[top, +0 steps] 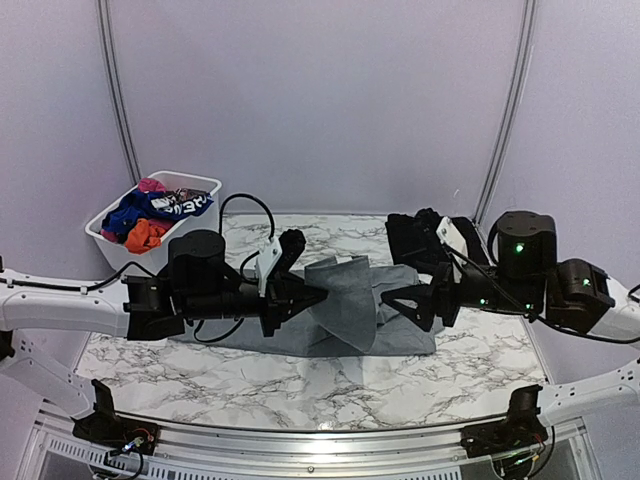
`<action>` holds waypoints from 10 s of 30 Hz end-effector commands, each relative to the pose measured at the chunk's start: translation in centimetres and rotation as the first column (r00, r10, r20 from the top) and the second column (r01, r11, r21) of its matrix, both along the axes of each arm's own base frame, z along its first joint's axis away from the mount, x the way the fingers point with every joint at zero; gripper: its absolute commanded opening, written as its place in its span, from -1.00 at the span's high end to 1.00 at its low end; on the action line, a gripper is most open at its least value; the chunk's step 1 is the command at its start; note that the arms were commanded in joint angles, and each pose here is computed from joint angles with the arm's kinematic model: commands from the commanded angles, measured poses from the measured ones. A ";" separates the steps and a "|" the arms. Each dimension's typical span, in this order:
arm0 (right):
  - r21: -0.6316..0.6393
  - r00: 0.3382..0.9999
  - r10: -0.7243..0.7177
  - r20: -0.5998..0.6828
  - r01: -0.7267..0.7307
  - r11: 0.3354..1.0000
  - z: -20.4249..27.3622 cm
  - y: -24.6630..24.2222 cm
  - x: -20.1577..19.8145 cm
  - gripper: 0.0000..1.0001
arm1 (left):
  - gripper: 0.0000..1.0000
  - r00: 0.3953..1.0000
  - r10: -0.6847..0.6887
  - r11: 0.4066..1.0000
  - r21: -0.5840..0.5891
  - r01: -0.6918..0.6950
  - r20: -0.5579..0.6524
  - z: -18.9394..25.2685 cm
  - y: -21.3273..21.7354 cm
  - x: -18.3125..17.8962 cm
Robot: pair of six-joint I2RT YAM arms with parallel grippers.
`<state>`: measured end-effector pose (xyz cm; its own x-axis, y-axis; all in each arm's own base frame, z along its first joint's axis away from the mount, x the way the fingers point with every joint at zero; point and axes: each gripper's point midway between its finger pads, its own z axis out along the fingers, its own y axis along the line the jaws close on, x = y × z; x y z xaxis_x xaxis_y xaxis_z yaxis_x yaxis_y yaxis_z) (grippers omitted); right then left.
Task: Fold and stack the mixed laundry pile
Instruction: Adjust the rectangle-folded shirt at the center of the board.
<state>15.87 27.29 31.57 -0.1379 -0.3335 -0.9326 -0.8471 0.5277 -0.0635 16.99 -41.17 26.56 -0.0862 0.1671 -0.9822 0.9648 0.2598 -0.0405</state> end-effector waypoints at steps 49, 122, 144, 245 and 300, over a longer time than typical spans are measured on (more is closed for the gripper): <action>-0.133 0.899 0.432 -0.079 -0.439 0.889 0.3 8.9 1.2 1.00 | 0.63 0.999 -0.042 0.965 0.257 0.047 -0.026 3.2 1.2 -0.5; -0.085 0.743 -0.400 -0.536 0.424 0.902 -19.0 -6.2 21.2 0.30 | 1.00 0.539 0.815 0.489 0.247 -0.836 0.213 3.1 7.8 34.6; -0.226 0.603 -0.436 -0.668 0.393 0.891 -28.0 -5.8 21.9 0.40 | 1.00 0.762 0.638 0.724 0.250 -0.643 0.110 1.1 4.2 31.0; -0.078 0.555 -0.324 -0.766 0.419 0.905 -18.6 -10.7 18.4 0.45 | -0.98 0.646 0.689 0.725 0.313 -0.613 -0.329 -4.0 14.8 20.0; -0.226 0.410 -0.334 -0.849 0.291 0.930 -27.7 -8.6 17.9 0.64 | -0.17 0.129 0.928 0.362 0.763 -0.536 -0.350 -23.0 20.6 15.2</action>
